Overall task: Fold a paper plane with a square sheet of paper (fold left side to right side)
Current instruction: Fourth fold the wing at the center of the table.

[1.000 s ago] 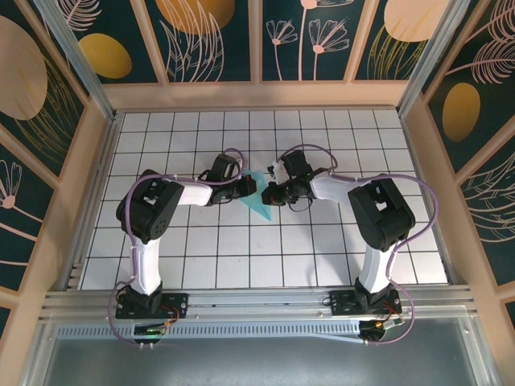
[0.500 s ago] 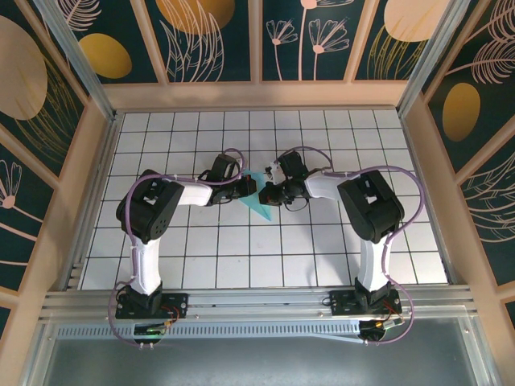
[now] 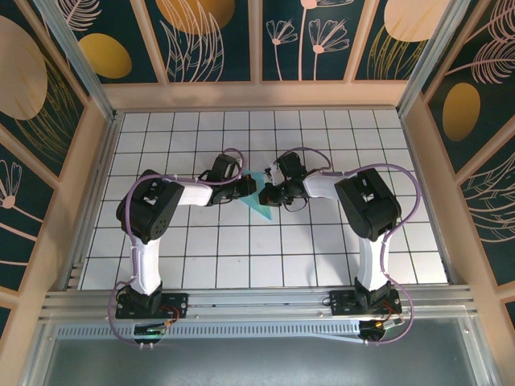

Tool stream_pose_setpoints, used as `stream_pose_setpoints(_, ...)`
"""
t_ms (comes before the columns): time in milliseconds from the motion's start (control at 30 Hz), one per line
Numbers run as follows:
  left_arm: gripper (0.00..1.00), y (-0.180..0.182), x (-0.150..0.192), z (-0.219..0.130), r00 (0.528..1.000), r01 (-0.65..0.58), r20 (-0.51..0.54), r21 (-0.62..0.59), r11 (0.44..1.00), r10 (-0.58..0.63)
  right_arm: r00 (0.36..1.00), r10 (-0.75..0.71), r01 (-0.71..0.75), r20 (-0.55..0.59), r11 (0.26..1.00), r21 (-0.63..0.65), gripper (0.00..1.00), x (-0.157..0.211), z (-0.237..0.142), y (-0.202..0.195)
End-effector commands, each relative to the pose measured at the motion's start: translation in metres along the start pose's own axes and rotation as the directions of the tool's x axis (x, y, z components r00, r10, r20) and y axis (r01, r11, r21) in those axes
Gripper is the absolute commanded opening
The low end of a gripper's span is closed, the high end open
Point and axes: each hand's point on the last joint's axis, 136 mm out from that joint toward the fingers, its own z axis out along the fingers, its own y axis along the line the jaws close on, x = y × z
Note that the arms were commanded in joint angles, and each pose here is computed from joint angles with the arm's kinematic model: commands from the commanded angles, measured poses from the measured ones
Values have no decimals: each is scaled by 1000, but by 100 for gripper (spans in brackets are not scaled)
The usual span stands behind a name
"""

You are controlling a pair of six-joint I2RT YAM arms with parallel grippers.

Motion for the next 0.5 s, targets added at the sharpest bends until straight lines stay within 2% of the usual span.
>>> stream_pose_setpoints(0, 0, 48, 29, 6, 996, 55, -60, -166, 985, -66, 999, 16, -13, -51, 998, 54, 0, 21, 3, -13)
stream_pose_setpoints(300, 0, 55, 32, 8, 995, 69, -64, -196, 978, -83, 997, 0, 3, -80, 999, 47, 0, 39, -5, -8)
stream_pose_setpoints(467, 0, 51, 31, 7, 995, 65, -60, -177, 982, -77, 998, -7, 9, -60, 999, 31, 0, 36, -13, 1)
